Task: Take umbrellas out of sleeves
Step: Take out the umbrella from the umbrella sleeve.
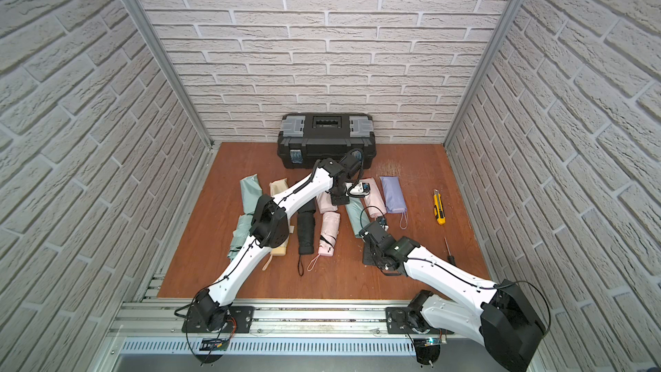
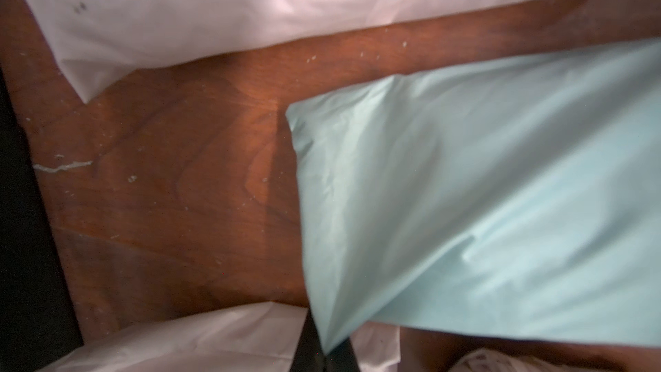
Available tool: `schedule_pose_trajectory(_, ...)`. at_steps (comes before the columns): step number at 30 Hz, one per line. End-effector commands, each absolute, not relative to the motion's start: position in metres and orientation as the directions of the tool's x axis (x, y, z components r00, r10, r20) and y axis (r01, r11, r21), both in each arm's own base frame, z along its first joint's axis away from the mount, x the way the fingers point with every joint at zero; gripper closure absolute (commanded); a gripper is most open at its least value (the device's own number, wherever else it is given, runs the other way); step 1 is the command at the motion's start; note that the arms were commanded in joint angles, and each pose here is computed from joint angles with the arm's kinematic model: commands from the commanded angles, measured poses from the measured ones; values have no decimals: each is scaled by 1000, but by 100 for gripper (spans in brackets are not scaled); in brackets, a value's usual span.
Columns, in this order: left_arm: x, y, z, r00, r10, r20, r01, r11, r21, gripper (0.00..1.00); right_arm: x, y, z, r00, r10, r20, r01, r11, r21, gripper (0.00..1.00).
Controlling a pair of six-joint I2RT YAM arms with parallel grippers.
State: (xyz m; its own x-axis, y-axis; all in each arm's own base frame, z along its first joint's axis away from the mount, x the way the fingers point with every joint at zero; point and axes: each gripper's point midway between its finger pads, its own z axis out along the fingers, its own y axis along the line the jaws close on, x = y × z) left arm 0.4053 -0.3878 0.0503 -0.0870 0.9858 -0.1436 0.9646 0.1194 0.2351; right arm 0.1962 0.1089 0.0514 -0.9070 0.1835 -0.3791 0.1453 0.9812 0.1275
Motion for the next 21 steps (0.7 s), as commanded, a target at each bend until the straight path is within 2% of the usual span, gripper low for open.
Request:
schedule_pose_trajectory(1, 446, -363, 92, -163, 972, -170, 901, 217, 377, 100, 175, 84, 50, -931, 155, -332, 160, 987, 11, 97)
schedule_pose_trajectory(21, 449, -359, 93, -177, 970, -166, 894, 229, 384, 100, 170, 76, 48, -925, 178, -336, 191, 982, -5, 97)
